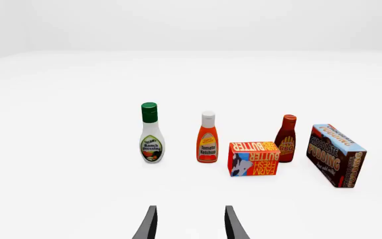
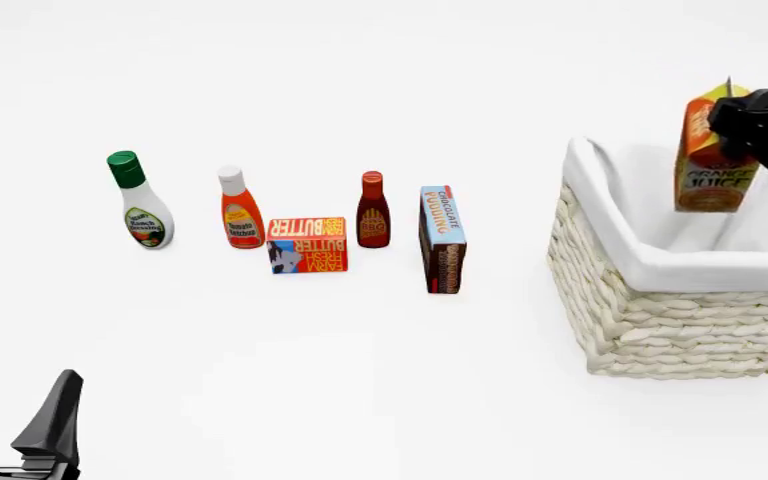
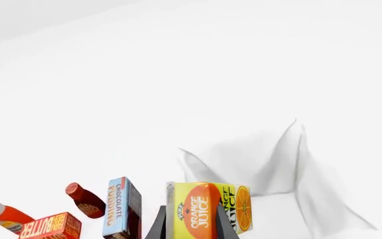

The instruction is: Pick the orange juice and place it in the basket.

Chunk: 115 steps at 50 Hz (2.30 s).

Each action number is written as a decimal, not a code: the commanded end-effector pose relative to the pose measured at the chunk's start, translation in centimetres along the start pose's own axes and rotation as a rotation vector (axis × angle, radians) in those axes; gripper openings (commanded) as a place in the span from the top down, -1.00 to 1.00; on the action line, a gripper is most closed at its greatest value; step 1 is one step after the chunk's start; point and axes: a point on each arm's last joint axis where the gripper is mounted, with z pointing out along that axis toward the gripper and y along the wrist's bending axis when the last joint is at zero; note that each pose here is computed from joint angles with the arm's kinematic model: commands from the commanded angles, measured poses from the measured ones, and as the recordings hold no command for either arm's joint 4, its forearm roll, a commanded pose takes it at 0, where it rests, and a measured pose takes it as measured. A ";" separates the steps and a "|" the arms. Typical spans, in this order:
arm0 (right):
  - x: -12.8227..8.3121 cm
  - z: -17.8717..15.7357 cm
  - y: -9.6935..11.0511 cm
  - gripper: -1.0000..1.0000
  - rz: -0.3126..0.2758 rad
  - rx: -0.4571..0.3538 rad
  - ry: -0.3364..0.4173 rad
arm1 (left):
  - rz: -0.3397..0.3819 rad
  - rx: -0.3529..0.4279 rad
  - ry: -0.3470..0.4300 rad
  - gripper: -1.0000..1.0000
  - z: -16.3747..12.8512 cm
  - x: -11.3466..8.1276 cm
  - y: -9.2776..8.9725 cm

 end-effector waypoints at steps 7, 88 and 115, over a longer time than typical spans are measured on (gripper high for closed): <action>1.7 3.0 -1.1 1.00 0.057 0.028 -0.002 | 0.000 0.000 0.000 -1.00 0.0 0.0 0.0; 8.1 9.8 -5.6 1.00 0.118 0.144 0.097 | 0.000 0.000 0.000 -1.00 0.0 0.0 0.0; 8.0 10.3 -5.8 -1.00 0.123 0.147 0.085 | 0.000 0.000 0.000 -1.00 0.0 0.0 0.0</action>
